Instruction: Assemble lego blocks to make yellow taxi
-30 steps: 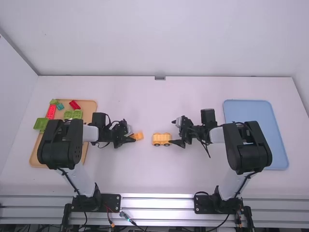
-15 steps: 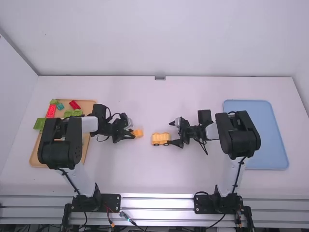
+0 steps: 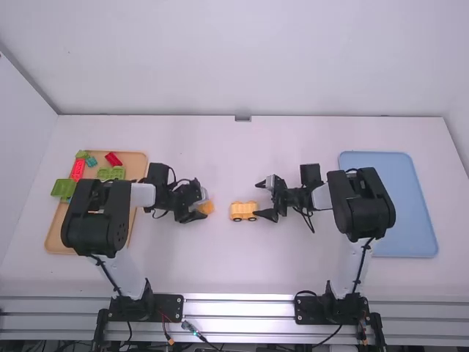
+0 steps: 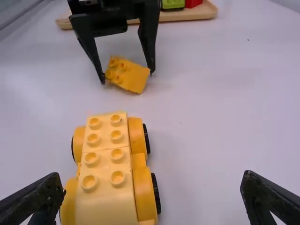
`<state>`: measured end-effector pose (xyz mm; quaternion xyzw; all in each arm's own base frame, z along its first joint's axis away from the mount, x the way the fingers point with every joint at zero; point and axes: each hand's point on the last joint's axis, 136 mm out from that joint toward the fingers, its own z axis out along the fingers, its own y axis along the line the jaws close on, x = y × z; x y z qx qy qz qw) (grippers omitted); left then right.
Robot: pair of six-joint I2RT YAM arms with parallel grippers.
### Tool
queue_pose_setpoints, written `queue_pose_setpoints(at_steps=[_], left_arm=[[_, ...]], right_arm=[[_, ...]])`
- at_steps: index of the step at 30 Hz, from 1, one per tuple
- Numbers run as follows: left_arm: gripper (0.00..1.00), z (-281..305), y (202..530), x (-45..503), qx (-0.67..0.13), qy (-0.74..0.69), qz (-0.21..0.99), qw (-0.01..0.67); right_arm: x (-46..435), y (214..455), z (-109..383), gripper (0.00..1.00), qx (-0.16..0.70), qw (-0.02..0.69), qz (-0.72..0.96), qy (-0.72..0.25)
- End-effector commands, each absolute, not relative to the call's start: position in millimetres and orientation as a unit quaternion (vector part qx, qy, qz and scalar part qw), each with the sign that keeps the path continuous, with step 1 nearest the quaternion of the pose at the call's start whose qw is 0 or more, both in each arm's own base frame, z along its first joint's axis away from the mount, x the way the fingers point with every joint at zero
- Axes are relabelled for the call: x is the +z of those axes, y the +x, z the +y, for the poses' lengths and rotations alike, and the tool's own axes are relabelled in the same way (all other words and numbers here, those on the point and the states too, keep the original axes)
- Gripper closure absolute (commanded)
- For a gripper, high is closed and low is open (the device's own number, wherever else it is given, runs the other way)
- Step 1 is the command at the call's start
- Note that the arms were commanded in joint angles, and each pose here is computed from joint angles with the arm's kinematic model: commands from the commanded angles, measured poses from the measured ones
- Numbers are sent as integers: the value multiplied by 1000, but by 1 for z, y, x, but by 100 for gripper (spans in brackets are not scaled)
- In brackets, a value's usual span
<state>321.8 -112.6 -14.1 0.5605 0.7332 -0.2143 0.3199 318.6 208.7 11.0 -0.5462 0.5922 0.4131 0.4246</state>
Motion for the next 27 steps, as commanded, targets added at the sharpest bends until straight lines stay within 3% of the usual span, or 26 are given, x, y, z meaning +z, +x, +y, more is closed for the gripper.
queue_pose_setpoints(at_steps=[1,5,7,10,17,24,27], left_arm=[[26,-114,316,-18,-221,559,735,314],[29,-114,317,-18,-220,559,735,315],[37,-114,317,-18,-219,559,735,315],[37,-114,320,-16,-220,551,740,316],[30,-108,342,-3,-218,519,759,327],[30,-111,346,12,-239,514,766,303],[18,-111,341,12,-247,510,771,290]], right_arm=[[12,319,211,1,423,425,587,-544],[14,318,211,1,427,426,585,-543],[15,317,211,1,431,427,581,-543],[15,318,211,1,429,427,582,-543],[16,319,211,1,430,427,581,-543],[16,319,211,1,430,427,581,-543],[16,319,211,1,429,428,581,-544]])
